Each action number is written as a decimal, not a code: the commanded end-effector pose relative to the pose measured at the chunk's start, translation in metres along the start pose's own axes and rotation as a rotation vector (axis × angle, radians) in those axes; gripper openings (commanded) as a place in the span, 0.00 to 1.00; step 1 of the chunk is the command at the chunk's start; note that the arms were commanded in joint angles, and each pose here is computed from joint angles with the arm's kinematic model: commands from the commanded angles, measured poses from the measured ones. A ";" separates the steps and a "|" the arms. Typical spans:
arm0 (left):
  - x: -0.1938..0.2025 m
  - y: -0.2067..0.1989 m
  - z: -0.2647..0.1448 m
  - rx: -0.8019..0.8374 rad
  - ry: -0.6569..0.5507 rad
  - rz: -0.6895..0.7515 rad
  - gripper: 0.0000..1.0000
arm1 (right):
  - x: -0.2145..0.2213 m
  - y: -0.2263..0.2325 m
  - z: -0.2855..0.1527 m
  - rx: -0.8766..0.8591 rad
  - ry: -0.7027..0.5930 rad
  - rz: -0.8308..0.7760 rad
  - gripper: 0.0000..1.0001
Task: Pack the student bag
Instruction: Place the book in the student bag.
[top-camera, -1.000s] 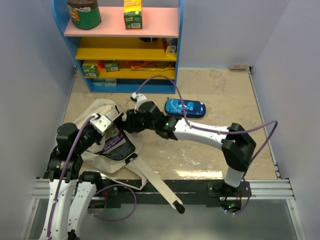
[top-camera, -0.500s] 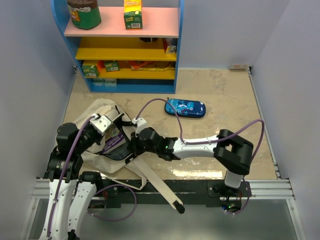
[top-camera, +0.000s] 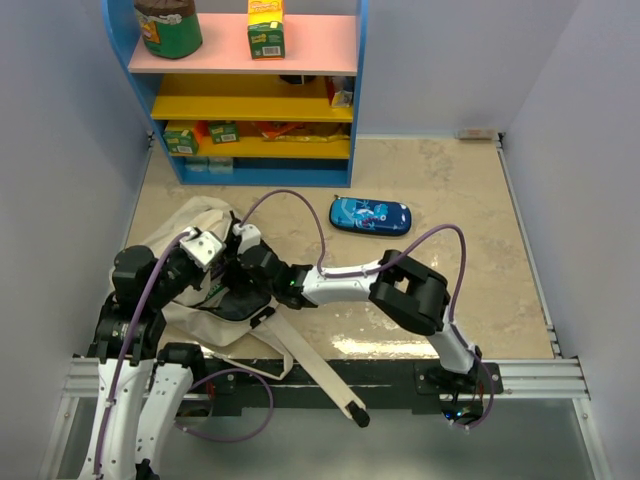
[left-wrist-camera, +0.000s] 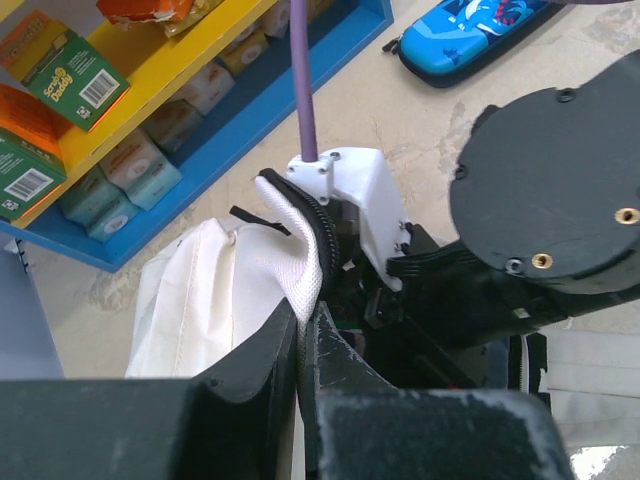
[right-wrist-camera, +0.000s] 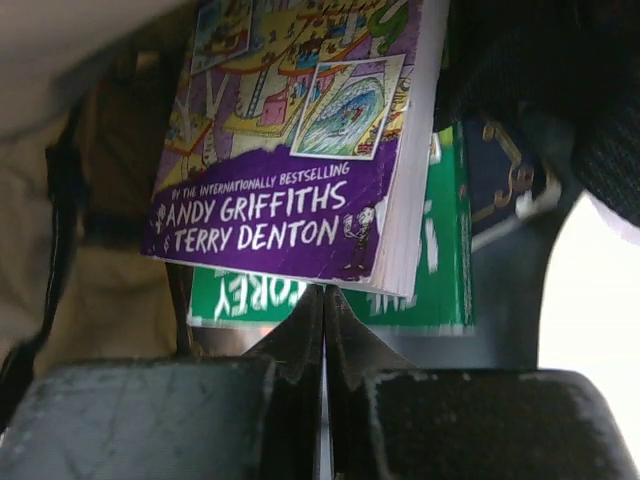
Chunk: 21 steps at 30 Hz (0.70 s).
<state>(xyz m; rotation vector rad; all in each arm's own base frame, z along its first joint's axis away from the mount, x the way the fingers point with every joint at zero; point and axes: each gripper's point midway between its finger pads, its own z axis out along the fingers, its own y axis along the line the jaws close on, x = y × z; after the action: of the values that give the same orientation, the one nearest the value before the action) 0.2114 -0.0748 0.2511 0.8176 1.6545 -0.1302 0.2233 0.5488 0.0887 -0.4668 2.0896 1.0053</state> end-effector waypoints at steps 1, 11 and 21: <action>-0.064 0.006 -0.026 -0.039 -0.209 0.100 0.00 | -0.039 0.008 0.013 -0.021 -0.095 0.034 0.00; -0.057 0.001 -0.026 -0.029 -0.209 0.102 0.00 | -0.022 0.005 -0.009 -0.036 -0.079 0.044 0.00; -0.060 0.001 -0.030 -0.032 -0.209 0.117 0.00 | -0.055 0.018 0.004 0.006 -0.121 -0.001 0.25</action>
<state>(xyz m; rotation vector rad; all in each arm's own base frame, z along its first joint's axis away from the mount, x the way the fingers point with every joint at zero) 0.2080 -0.0757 0.2543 0.8223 1.6532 -0.1368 0.2389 0.5638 0.0884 -0.4273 2.0795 1.0182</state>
